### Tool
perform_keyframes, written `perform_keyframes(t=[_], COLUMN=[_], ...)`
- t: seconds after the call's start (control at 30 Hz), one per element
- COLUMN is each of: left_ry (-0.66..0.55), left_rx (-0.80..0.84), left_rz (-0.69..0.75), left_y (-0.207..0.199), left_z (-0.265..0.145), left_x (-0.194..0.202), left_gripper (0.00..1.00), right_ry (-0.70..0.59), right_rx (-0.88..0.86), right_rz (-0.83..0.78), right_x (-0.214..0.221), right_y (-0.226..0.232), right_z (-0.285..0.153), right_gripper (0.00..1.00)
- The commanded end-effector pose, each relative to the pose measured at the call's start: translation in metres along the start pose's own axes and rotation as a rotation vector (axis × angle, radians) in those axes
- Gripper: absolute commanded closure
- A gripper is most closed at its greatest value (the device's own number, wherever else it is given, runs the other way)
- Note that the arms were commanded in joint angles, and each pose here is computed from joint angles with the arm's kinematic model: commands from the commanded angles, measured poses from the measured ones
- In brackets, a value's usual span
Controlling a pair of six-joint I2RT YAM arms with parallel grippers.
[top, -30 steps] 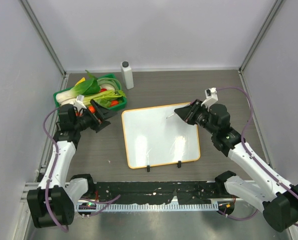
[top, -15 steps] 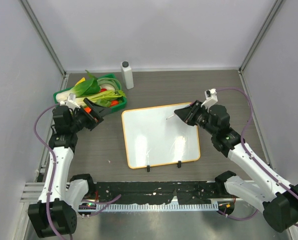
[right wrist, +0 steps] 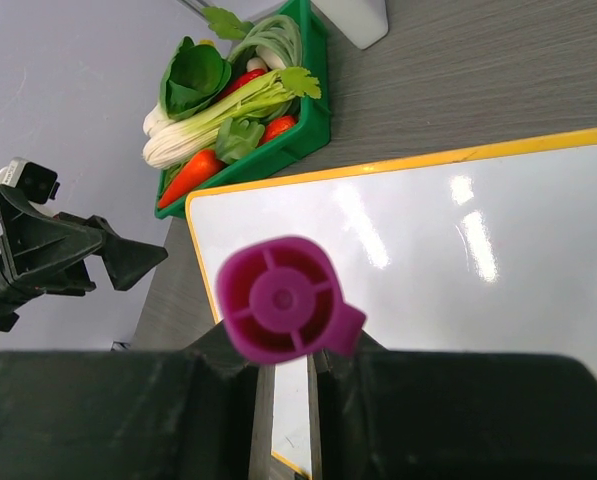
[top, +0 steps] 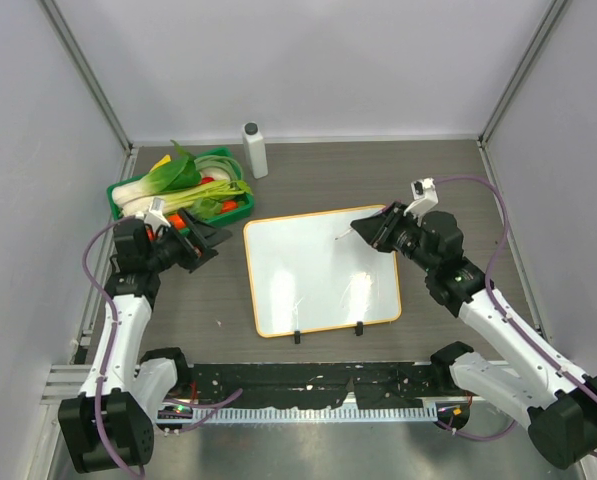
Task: Write a sentence on the whiteboard
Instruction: Hold the whiteboard at the center of the board.
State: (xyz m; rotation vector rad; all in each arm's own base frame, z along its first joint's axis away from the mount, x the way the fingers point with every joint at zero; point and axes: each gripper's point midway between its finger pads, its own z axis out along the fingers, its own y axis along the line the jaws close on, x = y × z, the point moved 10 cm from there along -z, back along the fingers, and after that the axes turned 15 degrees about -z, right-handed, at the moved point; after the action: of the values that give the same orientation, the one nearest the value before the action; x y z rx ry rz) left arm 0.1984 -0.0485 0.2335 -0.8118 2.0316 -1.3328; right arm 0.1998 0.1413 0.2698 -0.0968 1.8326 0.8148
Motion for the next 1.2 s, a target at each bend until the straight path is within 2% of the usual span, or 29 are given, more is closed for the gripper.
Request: perform_keyframes(t=[0.0,0.37,1.17], left_ry=[0.057,0.147,0.191], left_rx=[0.028,-0.035,-0.019], left_rz=[0.046,-0.035,-0.069], left_y=[-0.001,0.031,0.028], left_z=[-0.005,-0.006,0.007], left_x=[0.006,0.024,0.011], left_gripper=[0.0,0.0,0.0], right_ry=[-0.023,-0.018,0.016], right_rx=[-0.02,-0.001,0.0], right_rz=[-0.036,-0.083,-0.089], right_x=[-0.005,-0.007,0.003], right_y=[0.001,0.0,-0.006], right_z=[0.002,0.0,0.009], right_gripper=[0.99,0.99,0.98])
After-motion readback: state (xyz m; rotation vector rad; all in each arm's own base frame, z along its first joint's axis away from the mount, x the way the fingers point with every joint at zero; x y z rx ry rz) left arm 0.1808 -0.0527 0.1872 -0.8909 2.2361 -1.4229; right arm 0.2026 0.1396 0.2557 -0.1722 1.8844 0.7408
